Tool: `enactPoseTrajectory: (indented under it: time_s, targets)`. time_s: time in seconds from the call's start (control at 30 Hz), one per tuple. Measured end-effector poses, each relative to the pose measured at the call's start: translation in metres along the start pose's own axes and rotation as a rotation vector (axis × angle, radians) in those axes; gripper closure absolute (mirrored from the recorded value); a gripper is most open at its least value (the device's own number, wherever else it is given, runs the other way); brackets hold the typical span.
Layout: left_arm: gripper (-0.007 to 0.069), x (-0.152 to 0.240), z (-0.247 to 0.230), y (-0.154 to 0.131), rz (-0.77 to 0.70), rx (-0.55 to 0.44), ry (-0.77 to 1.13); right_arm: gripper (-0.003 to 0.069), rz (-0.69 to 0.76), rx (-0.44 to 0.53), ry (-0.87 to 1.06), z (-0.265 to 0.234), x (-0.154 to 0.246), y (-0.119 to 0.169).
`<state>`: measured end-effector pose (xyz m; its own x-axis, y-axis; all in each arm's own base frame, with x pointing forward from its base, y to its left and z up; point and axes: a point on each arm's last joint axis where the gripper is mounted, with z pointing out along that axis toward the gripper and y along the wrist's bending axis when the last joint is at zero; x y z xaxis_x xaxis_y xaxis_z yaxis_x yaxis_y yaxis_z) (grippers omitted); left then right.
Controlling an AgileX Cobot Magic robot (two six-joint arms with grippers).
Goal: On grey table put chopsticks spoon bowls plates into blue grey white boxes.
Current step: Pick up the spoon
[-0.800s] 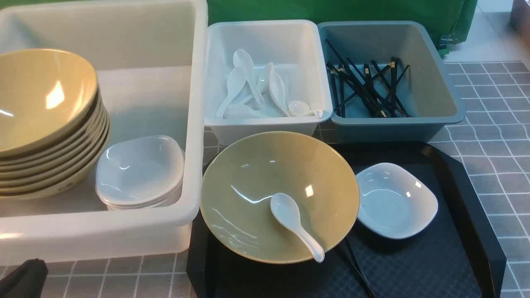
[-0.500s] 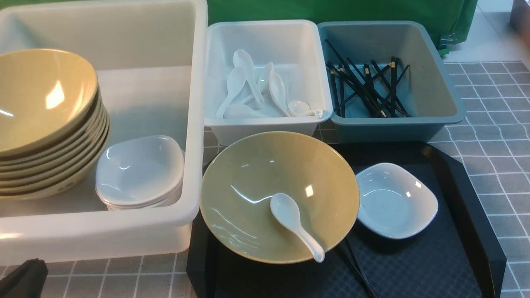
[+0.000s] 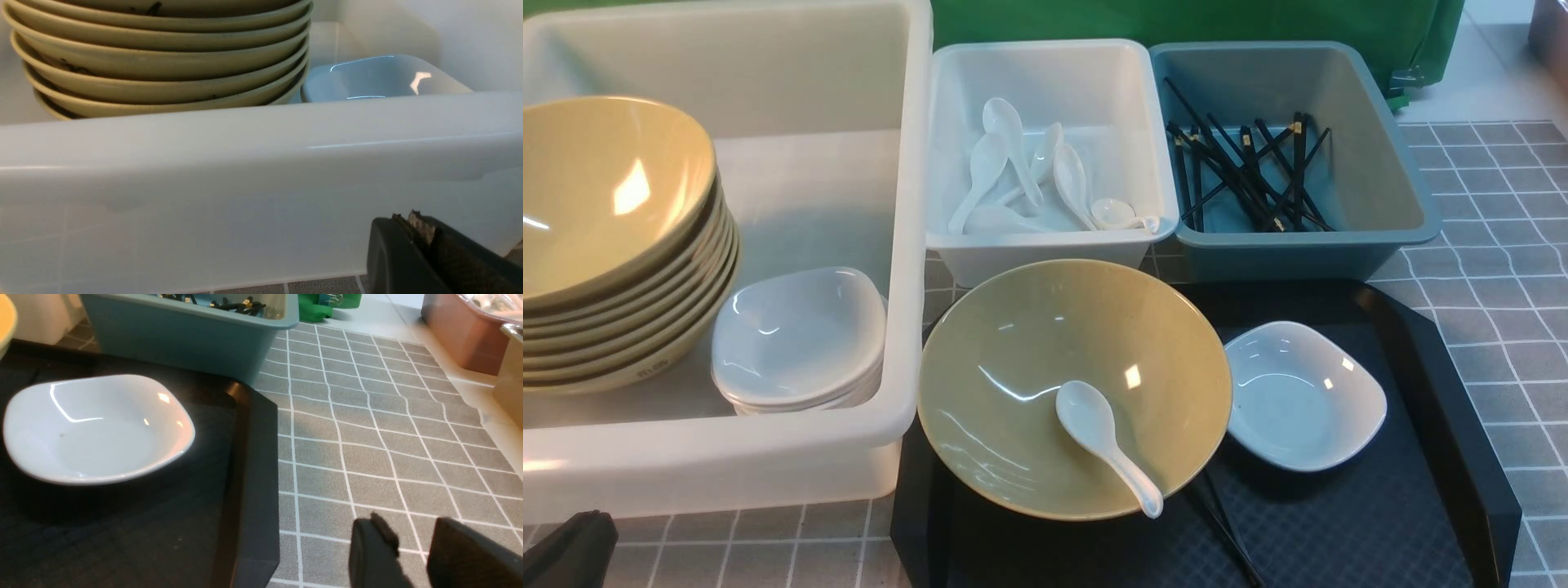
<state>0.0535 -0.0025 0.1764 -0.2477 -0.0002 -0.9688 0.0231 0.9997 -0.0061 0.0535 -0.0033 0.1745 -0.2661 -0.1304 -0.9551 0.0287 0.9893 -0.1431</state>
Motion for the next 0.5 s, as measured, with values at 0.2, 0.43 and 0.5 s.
enactPoseTrajectory:
  time_s: [0.2,0.43,0.5]
  targets:
    - [0.0636,0.0,0.0,0.0,0.0,0.0,0.0,0.0421,0.0,0.0,0.0,0.0,0.0,0.0]
    - [0.0636,-0.0005,0.0,0.0006,0.017,-0.006,-0.005,0.0421,-0.085,0.008,-0.012,0.0,-0.0011,-0.0007]
    - [0.0636,-0.0013,0.0,0.0012,0.034,-0.019,-0.014,0.0421,-0.125,0.014,-0.028,0.0,-0.0024,-0.0011]
